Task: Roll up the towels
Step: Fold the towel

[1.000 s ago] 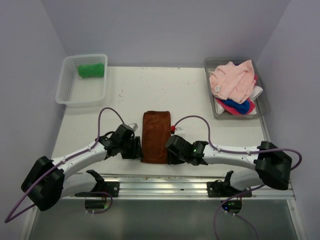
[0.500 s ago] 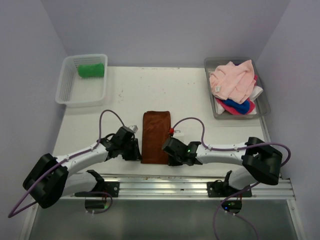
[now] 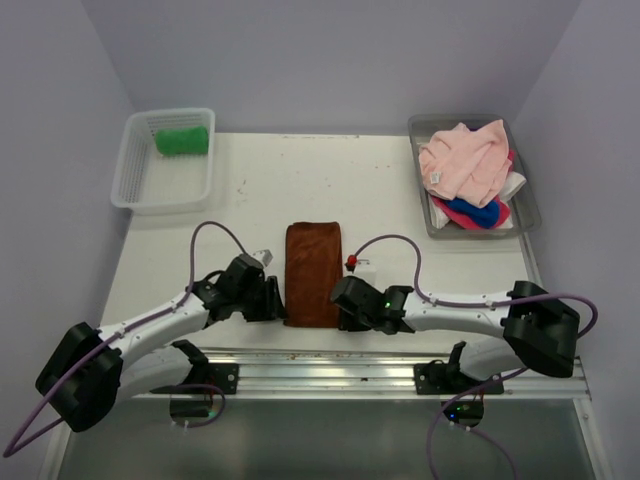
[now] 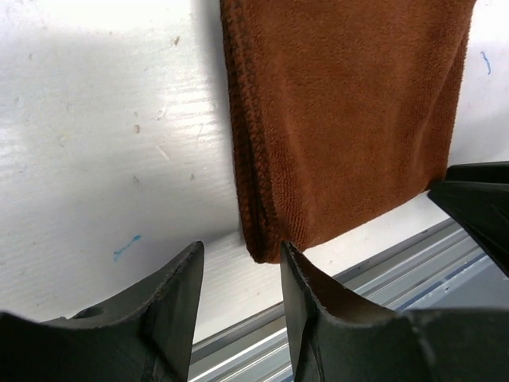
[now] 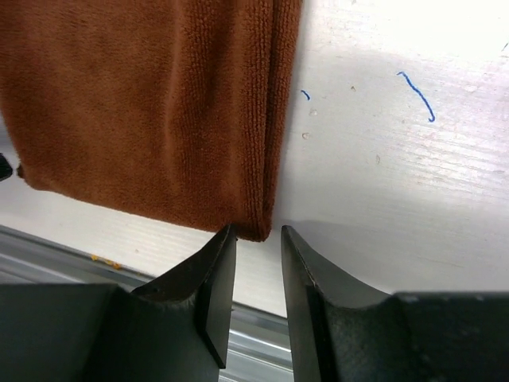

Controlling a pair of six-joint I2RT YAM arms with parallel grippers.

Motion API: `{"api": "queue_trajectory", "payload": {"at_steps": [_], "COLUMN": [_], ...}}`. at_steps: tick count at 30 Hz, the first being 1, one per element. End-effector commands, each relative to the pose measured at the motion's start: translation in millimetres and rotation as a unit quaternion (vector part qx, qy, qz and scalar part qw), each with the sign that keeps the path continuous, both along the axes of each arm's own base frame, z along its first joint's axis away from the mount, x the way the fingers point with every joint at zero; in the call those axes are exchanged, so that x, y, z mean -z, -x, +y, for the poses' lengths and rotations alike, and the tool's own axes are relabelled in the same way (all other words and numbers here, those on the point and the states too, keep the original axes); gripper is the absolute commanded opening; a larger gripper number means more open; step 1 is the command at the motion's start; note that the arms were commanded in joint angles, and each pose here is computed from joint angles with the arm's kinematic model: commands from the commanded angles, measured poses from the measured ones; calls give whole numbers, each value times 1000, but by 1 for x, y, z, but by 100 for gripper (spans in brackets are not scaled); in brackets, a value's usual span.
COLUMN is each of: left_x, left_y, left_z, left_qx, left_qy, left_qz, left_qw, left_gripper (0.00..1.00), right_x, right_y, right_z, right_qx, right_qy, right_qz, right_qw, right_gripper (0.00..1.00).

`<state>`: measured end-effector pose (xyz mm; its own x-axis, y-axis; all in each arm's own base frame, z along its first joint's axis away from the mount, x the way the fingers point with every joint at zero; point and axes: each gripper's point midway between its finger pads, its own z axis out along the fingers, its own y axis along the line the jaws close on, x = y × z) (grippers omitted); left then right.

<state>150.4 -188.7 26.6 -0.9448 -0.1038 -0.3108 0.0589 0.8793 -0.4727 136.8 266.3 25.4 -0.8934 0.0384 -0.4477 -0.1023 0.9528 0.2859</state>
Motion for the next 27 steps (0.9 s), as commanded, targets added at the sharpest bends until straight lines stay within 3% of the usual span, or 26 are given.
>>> {"api": "queue_trajectory", "payload": {"at_steps": [1, 10, 14, 16, 19, 24, 27], "left_x": [6, 5, -2, -4, -3, 6, 10], "left_y": [7, 14, 10, 10, 10, 13, 15], "left_z": [6, 8, 5, 1, -2, -5, -7], "left_qx": [-12, -22, -18, -13, -7, -1, -3], "left_qy": [-5, 13, 27, 36, 46, 52, 56], "left_qz": [10, 7, -8, -11, -14, -4, 3], "left_qw": [1000, 1000, 999, 999, 999, 999, 998], "left_gripper": [46, 47, 57, 58, 57, 44, 42], "right_x": [-14, -9, -2, 0, 1, 1, 3], "right_y": [-7, -6, -4, -4, -4, -4, -3], "right_z": [-1, 4, 4, 4, 4, 3, 2], "right_qx": [19, 6, 6, 7, 6, 6, 7], "right_qy": [-16, -12, -5, -3, -2, -1, -1], "right_qz": [-29, -25, -15, -13, -13, -13, -12], "right_qw": [999, 1000, 1000, 1000, 1000, 1000, 1000], "right_gripper": [34, 37, 36, 36, 36, 36, 36]}}
